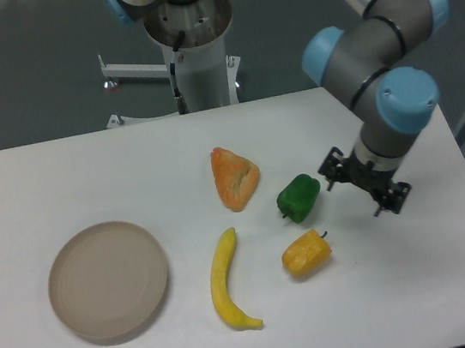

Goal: Pick up the green pepper from the table
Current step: 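Move the open gripper over the green bell pepper, then lower the gripper around the green pepper and close on it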

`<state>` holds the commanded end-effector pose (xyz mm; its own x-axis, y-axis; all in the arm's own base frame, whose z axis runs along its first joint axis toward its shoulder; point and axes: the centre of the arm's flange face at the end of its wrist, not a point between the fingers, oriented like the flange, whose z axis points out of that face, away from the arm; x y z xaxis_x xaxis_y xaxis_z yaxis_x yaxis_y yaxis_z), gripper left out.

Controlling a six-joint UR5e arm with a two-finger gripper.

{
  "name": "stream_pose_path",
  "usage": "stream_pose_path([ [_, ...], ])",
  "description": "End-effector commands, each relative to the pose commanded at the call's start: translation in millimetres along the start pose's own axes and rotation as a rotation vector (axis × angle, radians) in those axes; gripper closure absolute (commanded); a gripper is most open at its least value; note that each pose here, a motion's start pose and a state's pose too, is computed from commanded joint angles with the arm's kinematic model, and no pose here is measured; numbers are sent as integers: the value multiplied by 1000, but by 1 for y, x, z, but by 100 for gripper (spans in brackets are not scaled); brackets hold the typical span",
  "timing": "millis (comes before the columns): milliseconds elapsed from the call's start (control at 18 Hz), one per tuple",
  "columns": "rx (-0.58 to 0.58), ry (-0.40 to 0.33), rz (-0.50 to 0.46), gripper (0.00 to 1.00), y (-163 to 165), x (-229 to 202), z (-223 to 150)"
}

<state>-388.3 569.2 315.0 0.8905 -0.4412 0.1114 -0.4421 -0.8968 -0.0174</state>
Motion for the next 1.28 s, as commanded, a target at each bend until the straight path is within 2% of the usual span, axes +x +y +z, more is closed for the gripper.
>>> stream_pose_path([
  [111, -6, 4, 7, 0, -5, 19, 10],
  [500, -36, 14, 14, 0, 5, 40, 31],
  [667, -43, -11, 20, 0, 3, 41, 31],
  [1278, -37, -29, 25, 0, -1, 41, 38],
])
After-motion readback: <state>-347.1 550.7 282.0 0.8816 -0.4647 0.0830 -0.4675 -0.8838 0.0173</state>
